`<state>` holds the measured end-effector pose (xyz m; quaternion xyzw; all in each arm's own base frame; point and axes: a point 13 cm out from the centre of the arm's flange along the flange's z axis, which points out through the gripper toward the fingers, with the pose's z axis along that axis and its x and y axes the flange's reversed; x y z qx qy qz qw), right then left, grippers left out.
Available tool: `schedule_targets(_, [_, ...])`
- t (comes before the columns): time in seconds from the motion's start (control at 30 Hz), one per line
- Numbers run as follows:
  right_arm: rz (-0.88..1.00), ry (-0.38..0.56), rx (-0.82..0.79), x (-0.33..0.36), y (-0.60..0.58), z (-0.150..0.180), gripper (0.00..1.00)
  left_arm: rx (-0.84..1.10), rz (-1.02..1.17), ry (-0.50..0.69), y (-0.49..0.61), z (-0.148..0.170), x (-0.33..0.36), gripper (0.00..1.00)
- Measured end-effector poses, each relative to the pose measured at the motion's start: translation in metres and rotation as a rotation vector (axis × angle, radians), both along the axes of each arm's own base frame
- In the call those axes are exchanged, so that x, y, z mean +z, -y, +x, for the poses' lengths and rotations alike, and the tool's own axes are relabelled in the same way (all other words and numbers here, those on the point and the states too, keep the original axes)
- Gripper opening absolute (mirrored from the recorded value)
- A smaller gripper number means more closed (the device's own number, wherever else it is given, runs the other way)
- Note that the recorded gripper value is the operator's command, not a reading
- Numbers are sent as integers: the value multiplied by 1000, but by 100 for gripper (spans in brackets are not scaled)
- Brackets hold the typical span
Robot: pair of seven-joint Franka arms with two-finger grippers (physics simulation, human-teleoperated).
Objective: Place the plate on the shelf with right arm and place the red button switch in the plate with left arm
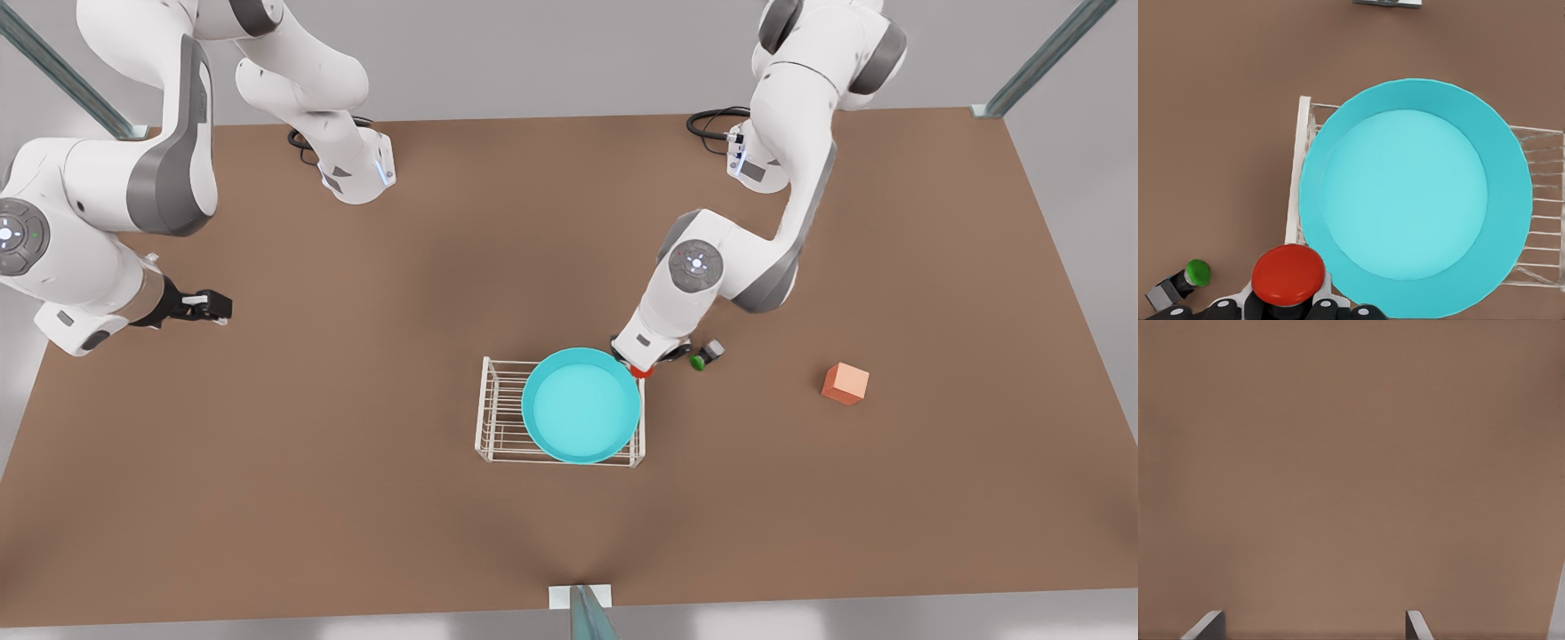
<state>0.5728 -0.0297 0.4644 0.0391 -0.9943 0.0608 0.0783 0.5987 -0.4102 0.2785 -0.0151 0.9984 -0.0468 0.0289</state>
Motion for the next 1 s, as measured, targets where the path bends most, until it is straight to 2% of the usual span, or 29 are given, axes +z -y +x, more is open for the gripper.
schedule_targets(0.17, [2, -6, 6, 0, 1, -1, 100, 146, -10, 24, 36, 36, -14, 48])
schedule_targets(0.2, [2, -7, 7, 0, 2, -2, 100, 178, -12, 26, 37, 40, -15, 51])
schedule_targets(0.23, [3, -8, 9, 0, 2, -2, 100, 206, -9, 25, 36, 42, -18, 85])
schedule_targets(0.27, [3, -9, 11, 0, 2, -2, 100, 232, -4, 23, 35, 43, -20, 100])
schedule_targets(0.4, [5, -12, 18, 0, 2, -2, 100, 333, 5, 32, 18, 49, -1, 100])
schedule_targets(0.5, [5, -7, 23, 2, 2, -2, 100, 482, 24, 59, -102, 78, 105, 100])
schedule_targets(0.53, [4, -5, 24, 3, 2, -1, 100, 517, 37, 62, -151, 80, 139, 100])
schedule_targets(0.6, [4, -6, 26, 4, 2, -2, 100, 527, 88, 38, -233, 64, 178, 100])
schedule_targets(0.67, [4, -8, 29, 4, 2, -2, 100, 463, 137, -11, -260, 37, 186, 100])
schedule_targets(0.73, [4, -9, 31, 4, 1, -2, 100, 381, 167, -53, -264, 24, 185, 100])
schedule_targets(1.0, [5, -10, 33, 4, 2, -3, 100, 121, 195, -111, -260, 3, 192, 100])
